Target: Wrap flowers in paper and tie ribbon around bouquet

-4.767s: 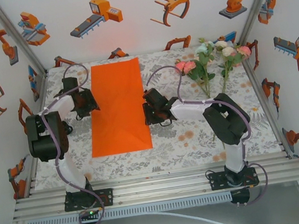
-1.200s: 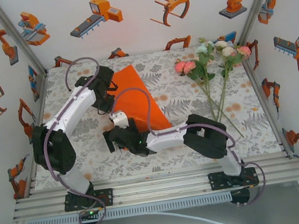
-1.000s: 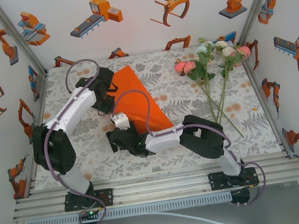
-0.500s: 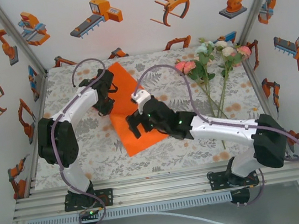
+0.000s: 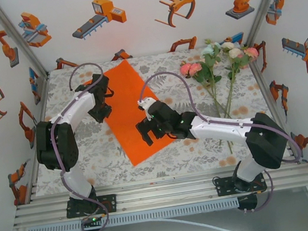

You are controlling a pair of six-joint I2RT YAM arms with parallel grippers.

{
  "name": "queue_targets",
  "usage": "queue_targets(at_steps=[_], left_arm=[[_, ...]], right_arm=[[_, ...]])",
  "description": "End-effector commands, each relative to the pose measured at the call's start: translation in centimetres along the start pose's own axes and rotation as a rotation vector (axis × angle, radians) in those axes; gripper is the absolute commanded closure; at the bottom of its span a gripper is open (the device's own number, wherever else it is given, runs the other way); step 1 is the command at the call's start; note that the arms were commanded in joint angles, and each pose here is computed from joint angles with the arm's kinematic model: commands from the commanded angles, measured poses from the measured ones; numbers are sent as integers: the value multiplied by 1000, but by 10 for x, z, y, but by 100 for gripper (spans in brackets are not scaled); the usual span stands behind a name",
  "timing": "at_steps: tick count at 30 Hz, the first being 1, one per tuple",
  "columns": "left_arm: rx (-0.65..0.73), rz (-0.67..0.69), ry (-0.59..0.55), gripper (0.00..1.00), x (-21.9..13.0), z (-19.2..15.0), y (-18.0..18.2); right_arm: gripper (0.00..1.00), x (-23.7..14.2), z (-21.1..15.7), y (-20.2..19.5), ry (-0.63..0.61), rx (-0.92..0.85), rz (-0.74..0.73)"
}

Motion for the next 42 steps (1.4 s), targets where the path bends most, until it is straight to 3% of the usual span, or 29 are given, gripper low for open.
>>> queue_targets(at_steps=[1, 4, 9, 22, 30, 42], left_arm=[[43, -6, -63, 62, 5, 13, 1], [79, -102, -80, 59, 15, 27, -8], [96, -277, 36, 57, 42, 35, -20], [73, -311, 66, 60, 79, 49, -29], [67, -329, 75, 70, 84, 53, -37], [61, -346, 74, 72, 81, 55, -40]], right_arm=[[8, 1, 2, 2, -4, 12, 16], [8, 1, -1, 1, -3, 19, 12], [8, 3, -3, -1, 6, 29, 5], [8, 10, -13, -11, 25, 80, 0], [8, 14, -15, -12, 39, 82, -6], [8, 11, -17, -25, 43, 91, -62]])
Point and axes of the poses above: each hand's point on the last joint's axis, 136 mm out from that joint toward the fingers, its own x axis out along the fingers, its own y axis along the line the jaws close on, z = x × y, the point moved 5 cm from there along -x, back along the fingers, and after that the axes turned 9 degrees about -x, right-handed, at the moved point
